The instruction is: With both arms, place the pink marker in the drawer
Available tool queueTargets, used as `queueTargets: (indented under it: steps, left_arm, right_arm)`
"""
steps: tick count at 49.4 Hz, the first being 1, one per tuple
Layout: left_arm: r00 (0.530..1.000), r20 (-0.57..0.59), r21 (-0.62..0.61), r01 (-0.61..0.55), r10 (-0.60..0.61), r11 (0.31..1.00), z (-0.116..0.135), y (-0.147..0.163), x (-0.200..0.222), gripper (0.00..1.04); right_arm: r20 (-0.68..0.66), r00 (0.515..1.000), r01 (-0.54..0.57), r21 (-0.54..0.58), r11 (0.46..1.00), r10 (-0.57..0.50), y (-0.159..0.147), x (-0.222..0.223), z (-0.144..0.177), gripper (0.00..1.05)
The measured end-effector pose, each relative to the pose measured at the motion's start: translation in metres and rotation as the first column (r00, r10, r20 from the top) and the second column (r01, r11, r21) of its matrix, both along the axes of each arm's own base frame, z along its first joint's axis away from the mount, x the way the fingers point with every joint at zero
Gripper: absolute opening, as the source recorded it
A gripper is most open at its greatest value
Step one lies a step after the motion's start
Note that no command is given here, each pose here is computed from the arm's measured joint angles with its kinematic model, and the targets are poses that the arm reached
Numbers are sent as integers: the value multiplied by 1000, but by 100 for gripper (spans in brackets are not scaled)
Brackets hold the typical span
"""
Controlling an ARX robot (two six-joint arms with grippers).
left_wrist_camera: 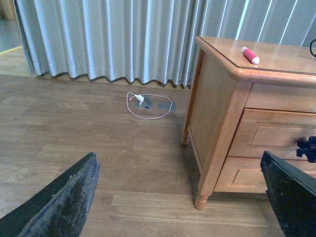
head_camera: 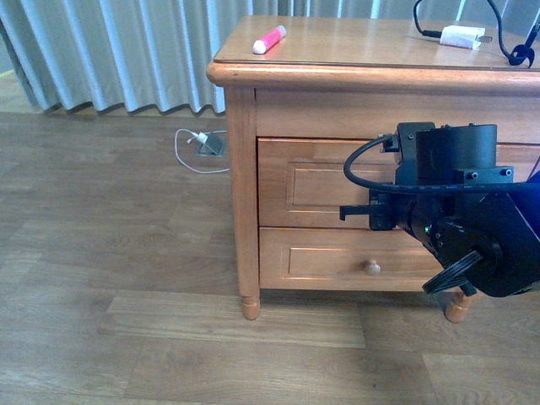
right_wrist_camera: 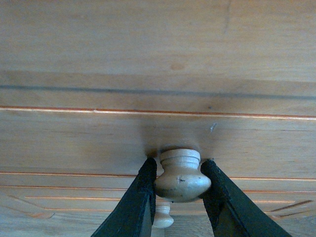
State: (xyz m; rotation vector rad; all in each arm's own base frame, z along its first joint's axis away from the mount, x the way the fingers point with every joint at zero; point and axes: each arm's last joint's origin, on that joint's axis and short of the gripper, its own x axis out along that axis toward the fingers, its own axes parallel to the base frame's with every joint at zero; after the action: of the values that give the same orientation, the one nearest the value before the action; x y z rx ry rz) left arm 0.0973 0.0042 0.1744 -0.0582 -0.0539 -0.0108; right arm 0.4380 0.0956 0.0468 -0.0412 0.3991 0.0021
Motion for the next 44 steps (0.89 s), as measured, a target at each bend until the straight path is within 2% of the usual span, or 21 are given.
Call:
queueTargets:
  steps: [16,33,44]
  left_arm:
    - [1000,0,0,0,0,1000,0,0,0,99]
    - [1000,0,0,0,0,1000,0,0,0,99]
    - [1000,0,0,0,0,1000,0,0,0,99]
  right_arm:
    - [-25,1000,-6,32,999,7,-4,-11,-2,24]
    - [-136,989,-34,171,985,58,-25,-88,6,24]
    - [-157,982,-69,195,978,100,-33,-130,5,24]
